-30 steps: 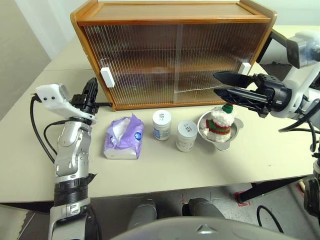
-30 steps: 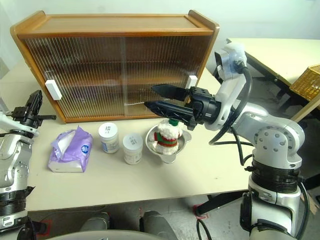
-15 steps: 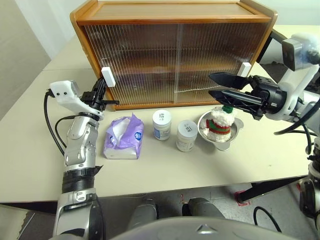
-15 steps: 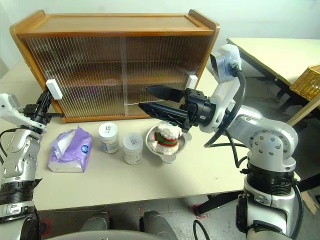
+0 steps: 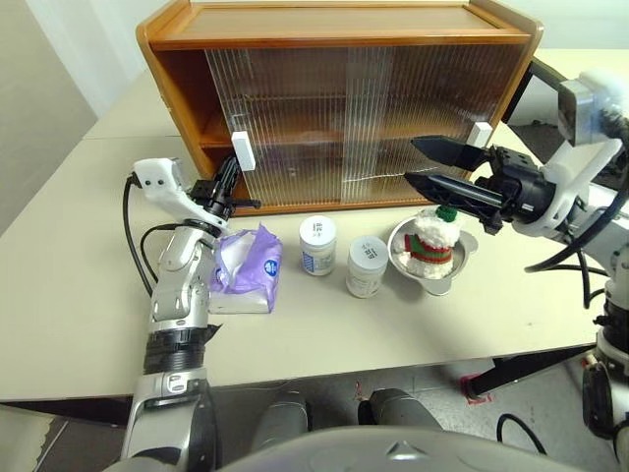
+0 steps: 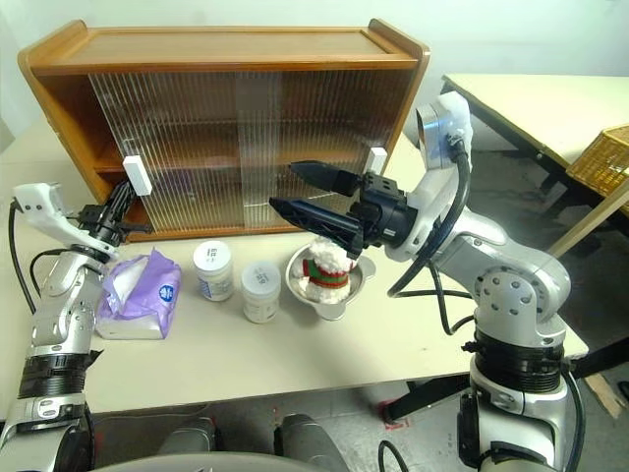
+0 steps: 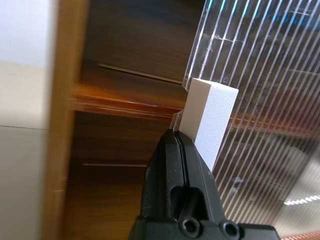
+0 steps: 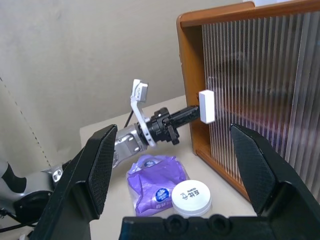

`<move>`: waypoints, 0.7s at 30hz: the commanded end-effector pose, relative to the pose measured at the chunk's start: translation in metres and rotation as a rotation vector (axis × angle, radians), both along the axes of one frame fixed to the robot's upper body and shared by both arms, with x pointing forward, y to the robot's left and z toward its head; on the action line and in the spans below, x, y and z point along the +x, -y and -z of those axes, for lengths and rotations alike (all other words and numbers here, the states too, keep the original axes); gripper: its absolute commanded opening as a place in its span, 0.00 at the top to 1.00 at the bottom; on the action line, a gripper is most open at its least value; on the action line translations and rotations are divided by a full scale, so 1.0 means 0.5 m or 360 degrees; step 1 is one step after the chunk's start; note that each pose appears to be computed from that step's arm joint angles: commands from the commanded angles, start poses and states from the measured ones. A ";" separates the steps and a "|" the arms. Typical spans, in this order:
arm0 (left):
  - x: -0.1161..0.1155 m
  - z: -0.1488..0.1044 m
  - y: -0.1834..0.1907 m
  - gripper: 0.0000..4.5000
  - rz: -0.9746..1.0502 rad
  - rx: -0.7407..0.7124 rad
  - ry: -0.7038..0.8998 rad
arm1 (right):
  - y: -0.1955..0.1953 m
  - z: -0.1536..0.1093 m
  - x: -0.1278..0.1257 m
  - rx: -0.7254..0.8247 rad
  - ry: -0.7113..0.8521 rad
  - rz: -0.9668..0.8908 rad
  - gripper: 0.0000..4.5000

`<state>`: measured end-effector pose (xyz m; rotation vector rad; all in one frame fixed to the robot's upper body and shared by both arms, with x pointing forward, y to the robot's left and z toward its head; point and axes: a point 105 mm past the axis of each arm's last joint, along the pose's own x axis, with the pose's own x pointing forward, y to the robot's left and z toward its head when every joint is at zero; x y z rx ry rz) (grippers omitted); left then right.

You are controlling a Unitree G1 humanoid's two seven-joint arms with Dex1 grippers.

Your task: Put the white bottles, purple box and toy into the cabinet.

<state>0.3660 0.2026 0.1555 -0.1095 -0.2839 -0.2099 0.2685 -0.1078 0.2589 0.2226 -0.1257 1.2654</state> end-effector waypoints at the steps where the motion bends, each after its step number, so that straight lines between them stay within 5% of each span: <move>1: 0.009 0.001 0.033 0.99 0.0100 -0.0003 -0.0008 | -0.002 0.000 -0.003 -0.0015 0.0040 0.0019 0.00; 12: 0.040 0.017 0.180 0.99 0.0462 0.0015 -0.0029 | 0.001 0.004 -0.004 -0.0019 0.0029 0.0036 0.00; 21: 0.049 0.027 0.223 0.99 0.0587 0.0049 -0.0047 | 0.002 0.006 -0.005 -0.0023 0.0021 0.0048 0.00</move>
